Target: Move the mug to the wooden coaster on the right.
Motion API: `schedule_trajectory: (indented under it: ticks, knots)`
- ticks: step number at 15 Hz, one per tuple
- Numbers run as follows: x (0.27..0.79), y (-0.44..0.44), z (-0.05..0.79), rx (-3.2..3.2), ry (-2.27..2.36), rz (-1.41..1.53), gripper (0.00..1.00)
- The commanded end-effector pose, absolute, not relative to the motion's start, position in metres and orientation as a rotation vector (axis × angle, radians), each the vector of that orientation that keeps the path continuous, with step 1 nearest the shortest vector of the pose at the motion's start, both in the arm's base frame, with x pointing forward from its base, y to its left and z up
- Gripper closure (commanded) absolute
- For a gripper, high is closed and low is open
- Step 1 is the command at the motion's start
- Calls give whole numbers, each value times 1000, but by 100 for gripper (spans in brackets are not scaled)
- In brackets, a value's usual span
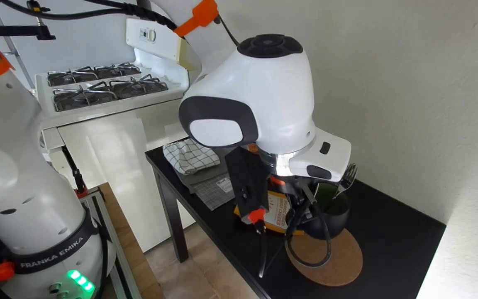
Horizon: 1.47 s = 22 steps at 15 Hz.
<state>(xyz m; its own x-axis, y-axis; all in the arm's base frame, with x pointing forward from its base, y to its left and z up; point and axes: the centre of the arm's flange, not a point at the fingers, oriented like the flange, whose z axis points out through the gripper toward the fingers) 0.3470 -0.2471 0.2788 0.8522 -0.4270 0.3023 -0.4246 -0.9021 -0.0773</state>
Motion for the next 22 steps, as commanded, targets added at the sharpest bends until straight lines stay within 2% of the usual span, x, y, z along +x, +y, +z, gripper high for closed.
schedule_trajectory:
  ticks: [1, 14, 15, 16, 17, 22]
  knots:
    - [360, -272, 262, -3010, 702, -514, 94]
    - [382, -292, 225, -3082, 671, -465, 94]
    - [384, -291, 224, -3076, 674, -464, 53]
    - [386, -290, 224, -3070, 672, -466, 52]
    - [387, -288, 227, -3061, 677, -469, 47]
    - [390, -283, 260, -3051, 645, -380, 9]
